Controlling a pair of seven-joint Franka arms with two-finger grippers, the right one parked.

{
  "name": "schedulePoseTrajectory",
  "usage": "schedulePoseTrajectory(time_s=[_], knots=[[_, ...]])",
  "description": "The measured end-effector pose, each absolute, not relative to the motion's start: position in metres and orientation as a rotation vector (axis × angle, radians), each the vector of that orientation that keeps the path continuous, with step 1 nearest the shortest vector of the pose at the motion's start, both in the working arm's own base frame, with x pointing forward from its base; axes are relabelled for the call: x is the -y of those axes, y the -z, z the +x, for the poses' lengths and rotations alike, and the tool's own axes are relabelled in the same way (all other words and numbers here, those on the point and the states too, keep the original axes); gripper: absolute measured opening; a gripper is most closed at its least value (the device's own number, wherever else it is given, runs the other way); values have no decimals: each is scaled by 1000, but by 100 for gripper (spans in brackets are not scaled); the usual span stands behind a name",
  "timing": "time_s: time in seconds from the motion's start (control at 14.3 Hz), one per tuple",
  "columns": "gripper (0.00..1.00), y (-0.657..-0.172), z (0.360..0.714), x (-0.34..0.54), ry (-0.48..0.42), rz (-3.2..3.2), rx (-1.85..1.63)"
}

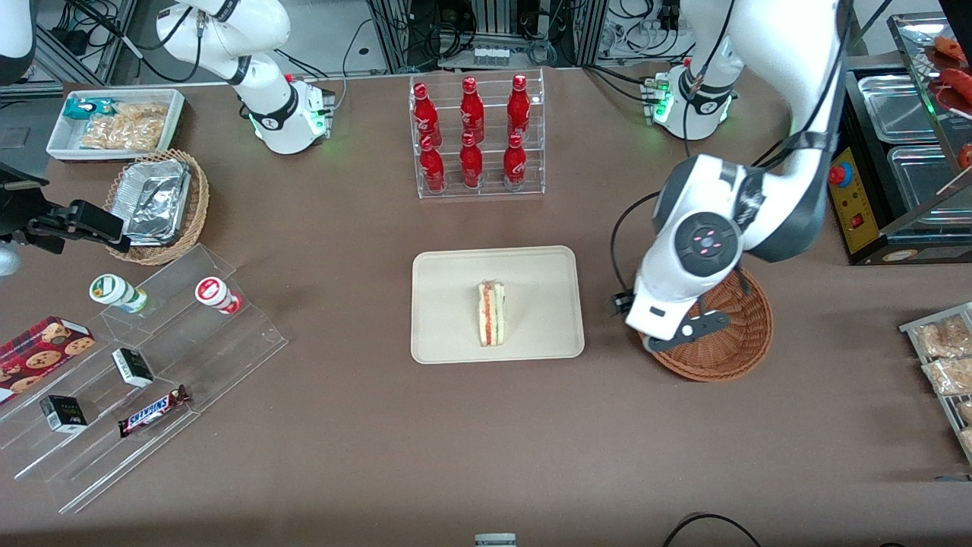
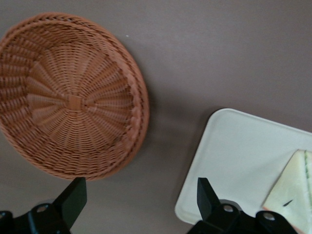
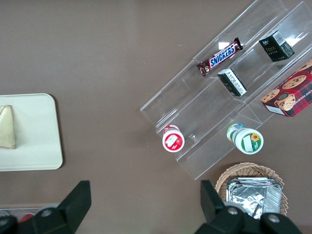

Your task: Place sandwich from basket to tray

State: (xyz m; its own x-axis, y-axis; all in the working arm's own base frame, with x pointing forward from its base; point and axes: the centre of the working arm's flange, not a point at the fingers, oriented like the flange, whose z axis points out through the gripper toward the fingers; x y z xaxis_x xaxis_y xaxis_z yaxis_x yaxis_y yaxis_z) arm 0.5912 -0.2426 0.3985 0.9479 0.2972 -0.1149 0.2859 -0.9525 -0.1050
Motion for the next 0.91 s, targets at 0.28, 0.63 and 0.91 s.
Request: schedulePoseTrajectory(time_s=[0.28,0.63,0.91], knots=[[100,-436,571,187,-217,-3047,350],[100,-503,552,119,-228,-3101,130],[100,-549,544,67,-238,-3116,-73]])
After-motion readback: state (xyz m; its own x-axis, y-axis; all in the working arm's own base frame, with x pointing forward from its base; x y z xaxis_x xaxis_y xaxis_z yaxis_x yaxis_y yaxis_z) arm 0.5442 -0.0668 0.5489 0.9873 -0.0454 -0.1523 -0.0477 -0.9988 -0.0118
